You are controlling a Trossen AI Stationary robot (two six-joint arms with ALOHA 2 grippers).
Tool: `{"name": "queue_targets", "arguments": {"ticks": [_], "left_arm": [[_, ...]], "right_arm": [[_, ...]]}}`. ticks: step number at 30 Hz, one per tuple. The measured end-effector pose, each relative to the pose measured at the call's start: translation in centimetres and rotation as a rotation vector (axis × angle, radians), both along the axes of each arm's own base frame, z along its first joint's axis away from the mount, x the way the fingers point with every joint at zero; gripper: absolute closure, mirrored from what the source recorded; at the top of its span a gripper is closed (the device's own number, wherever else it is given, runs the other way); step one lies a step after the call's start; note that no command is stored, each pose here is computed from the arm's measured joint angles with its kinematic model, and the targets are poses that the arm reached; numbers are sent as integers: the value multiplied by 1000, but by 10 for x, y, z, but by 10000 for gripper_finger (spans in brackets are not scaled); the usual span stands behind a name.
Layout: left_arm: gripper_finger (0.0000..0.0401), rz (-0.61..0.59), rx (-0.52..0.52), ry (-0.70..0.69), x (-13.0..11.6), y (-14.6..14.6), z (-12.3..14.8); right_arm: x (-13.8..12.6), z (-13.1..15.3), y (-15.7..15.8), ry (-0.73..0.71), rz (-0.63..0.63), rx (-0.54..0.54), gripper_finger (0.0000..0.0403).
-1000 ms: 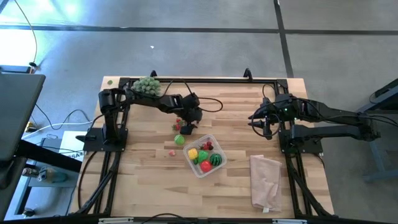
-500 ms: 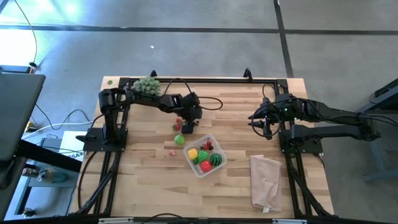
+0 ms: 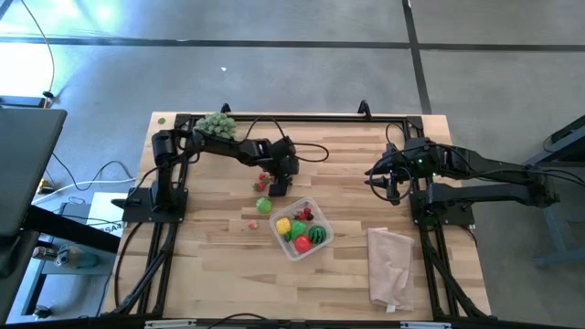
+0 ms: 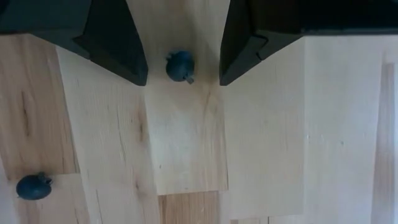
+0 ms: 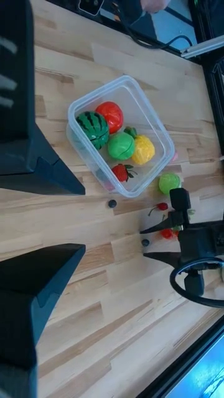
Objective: Pick and placing Produce into tupperware
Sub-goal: Put the blueberry into the transparent bin
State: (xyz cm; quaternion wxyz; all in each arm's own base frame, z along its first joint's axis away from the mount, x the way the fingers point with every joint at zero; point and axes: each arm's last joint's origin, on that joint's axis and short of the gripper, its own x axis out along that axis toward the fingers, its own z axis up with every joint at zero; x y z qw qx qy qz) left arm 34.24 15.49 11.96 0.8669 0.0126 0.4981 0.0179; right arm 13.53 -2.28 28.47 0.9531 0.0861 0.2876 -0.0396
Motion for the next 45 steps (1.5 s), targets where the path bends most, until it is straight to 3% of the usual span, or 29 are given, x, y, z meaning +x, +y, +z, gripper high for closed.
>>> {"name": "queue_targets", "arguments": {"ticks": [7, 19, 36, 45], "left_arm": [[215, 27, -17, 6, 0, 0, -1], [283, 72, -35, 14, -1, 0, -1], [347, 78, -39, 14, -1, 0, -2], [341, 88, -66, 11, 2, 1, 3]], "right_arm": [[0, 0, 0, 0, 0, 0, 274], [0, 0, 0, 0, 0, 0, 274], [0, 0, 0, 0, 0, 0, 274], [0, 0, 0, 0, 0, 0, 274]]}}
